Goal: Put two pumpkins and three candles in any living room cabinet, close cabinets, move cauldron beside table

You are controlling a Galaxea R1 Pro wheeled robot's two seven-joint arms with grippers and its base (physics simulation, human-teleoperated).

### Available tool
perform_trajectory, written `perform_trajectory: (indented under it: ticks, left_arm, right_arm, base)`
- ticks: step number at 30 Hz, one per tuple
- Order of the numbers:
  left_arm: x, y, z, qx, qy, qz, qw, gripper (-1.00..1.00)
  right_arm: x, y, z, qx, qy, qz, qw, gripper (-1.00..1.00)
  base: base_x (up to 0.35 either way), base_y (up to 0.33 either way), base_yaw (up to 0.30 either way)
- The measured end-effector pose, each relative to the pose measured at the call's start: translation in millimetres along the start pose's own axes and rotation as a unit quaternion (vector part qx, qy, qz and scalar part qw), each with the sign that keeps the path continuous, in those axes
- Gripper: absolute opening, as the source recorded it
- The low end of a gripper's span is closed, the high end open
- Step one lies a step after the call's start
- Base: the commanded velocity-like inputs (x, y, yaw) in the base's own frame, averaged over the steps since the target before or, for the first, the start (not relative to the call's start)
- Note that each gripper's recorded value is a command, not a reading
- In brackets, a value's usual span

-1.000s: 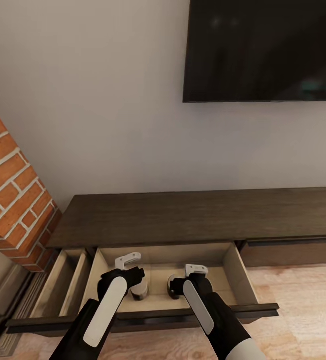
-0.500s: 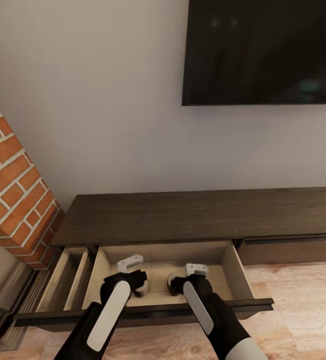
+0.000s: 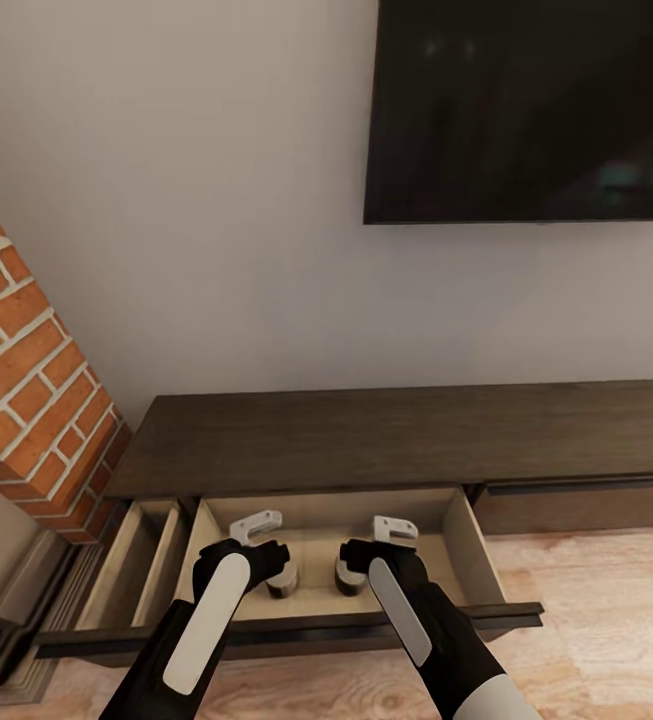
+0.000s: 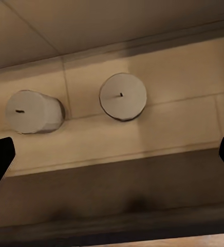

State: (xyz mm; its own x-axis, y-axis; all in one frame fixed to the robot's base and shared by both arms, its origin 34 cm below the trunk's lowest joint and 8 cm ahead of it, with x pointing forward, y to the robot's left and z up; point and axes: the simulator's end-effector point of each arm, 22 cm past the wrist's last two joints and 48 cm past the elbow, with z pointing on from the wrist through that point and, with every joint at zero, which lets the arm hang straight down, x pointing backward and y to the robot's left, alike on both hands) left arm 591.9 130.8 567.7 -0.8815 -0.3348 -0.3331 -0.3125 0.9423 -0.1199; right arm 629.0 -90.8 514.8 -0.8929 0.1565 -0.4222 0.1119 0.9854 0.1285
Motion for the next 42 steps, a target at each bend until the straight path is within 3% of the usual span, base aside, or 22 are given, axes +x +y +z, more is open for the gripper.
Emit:
perform_trajectory:
  ticks: [4,5,6,20,42]
  left_arm:
    - [-2.7,-2.0,-6.5,0.002,0.002,-0.001,1.0,1.0]
    - [-3.6,-2.3,-8.2,0.002,0.002,-0.001,1.0,1.0]
    - [-4.4,-2.8,-10.0,0.002,0.003,0.0,1.0,1.0]
    - [-16.9,-14.2,-34.2,0.019,0.001,0.002,0.9998,1.0]
    - [-33.8,-19.9,-70.3,0.018,0.001,0.002,0.9998,1.0]
  right_arm:
    - [-8.5,1.1,-6.3,0.0,-0.009,0.006,0.9999,1.0]
    - [-21.7,0.9,-8.5,0.0,-0.037,0.023,0.9991,1.0]
    - [-23.2,1.2,-10.3,0.0,-0.038,0.024,0.999,1.0]
    - [-37.3,4.7,-32.7,0.001,-0.038,0.023,0.999,1.0]
    - [-57.4,9.1,-66.7,0.001,-0.038,0.024,0.999,1.0]
  base:
    - [-0.191,0.0,0.0]
    - [-0.164,0.0,0.0]
    - [-0.084,0.0,0.0]
    - [-0.032,0.0,0.0]
    - [-0.084,0.0,0.0]
